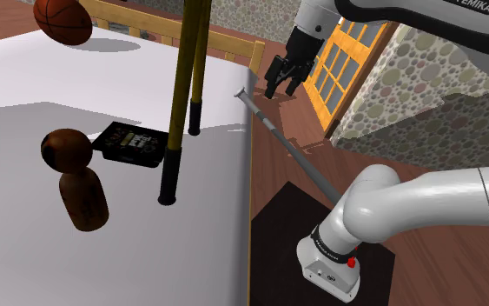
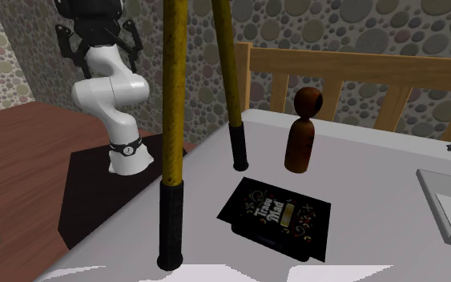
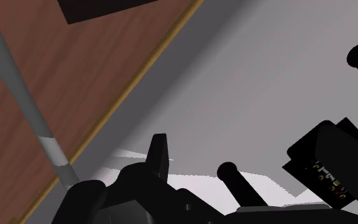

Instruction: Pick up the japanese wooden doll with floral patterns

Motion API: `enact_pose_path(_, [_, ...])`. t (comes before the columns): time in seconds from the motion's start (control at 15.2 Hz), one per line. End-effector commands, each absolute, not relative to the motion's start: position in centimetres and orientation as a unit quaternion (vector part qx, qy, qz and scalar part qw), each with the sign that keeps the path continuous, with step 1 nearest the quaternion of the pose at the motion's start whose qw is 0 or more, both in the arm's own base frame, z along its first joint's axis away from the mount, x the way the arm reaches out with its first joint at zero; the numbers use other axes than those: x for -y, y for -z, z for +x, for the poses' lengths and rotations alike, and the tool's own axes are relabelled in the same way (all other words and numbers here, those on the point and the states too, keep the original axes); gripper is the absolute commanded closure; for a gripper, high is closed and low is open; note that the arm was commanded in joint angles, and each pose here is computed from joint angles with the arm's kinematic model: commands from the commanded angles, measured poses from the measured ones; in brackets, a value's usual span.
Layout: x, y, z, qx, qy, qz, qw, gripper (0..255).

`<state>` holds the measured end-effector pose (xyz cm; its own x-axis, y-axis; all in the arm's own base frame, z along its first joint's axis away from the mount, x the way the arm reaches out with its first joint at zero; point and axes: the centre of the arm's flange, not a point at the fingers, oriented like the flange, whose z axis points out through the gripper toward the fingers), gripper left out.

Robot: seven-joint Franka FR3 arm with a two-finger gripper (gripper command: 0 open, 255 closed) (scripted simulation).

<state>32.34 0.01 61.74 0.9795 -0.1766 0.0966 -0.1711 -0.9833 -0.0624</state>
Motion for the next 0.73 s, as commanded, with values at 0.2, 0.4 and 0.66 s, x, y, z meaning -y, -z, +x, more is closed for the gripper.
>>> enact_pose_path(0.2, [-3.5,-61.2,33.7,-0.086,0.057,-0.994,0.03,0])
enact_pose_path(0.4, [-7.1,-60.7,35.0,-0.085,0.062,-0.994,0.034,0])
enact_pose_path(0.66, [-11.8,-60.1,36.8,-0.083,0.07,-0.993,0.039,0])
